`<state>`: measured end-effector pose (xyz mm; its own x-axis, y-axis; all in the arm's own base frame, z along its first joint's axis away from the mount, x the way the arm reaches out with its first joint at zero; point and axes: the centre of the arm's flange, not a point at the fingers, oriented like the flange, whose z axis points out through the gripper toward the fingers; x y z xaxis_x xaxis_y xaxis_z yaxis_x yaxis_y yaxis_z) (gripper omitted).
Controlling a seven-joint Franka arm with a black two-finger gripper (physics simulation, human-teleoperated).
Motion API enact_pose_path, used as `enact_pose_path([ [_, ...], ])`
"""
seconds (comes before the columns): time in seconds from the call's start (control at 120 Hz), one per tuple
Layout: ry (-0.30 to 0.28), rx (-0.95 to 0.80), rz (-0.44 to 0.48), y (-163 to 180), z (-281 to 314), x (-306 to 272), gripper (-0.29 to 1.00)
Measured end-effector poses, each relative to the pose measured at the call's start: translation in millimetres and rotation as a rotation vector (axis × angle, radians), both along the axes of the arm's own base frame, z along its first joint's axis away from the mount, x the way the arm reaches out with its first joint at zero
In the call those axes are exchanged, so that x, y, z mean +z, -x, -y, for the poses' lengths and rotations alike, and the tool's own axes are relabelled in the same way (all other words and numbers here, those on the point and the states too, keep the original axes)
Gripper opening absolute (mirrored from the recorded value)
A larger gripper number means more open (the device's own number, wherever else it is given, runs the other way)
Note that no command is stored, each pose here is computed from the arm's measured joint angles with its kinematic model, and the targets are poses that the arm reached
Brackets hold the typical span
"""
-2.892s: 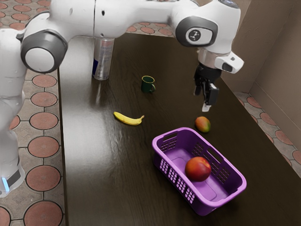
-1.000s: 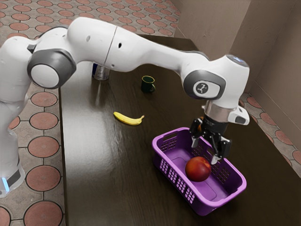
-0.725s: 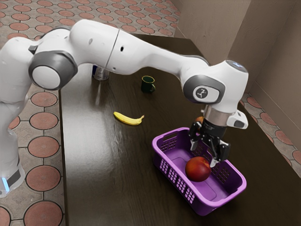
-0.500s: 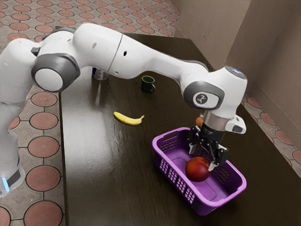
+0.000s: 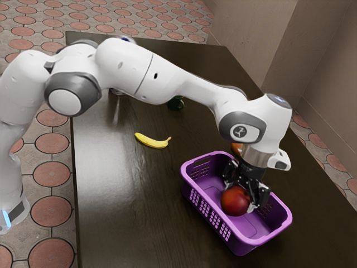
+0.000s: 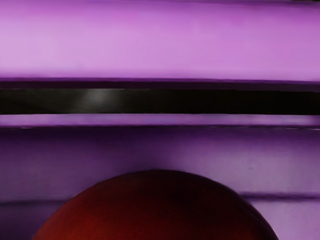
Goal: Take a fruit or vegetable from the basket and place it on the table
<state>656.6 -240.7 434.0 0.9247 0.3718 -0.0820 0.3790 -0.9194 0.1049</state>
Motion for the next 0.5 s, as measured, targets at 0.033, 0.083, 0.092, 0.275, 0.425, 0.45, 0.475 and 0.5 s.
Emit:
enact_pose_path([
  [0.033, 0.000, 0.001, -0.001, -0.9, 0.2, -3.2, 0.70],
  [0.083, 0.000, 0.001, -0.002, -2.1, 0.3, -6.9, 0.70],
  [0.092, 0.001, 0.001, -0.001, -2.2, 0.4, -7.2, 0.69],
  [0.275, 0.003, -0.001, 0.012, -2.3, 1.6, -3.2, 0.39],
  [0.425, 0.011, -0.004, 0.043, -0.5, -3.9, 20.4, 0.39],
  [0.45, 0.011, -0.004, 0.048, -0.1, -5.3, 24.8, 0.39],
  [0.475, 0.011, -0.002, 0.053, -0.3, -8.0, 28.6, 0.39],
  [0.5, 0.011, 0.000, 0.058, 0.1, -10.4, 33.9, 0.39],
])
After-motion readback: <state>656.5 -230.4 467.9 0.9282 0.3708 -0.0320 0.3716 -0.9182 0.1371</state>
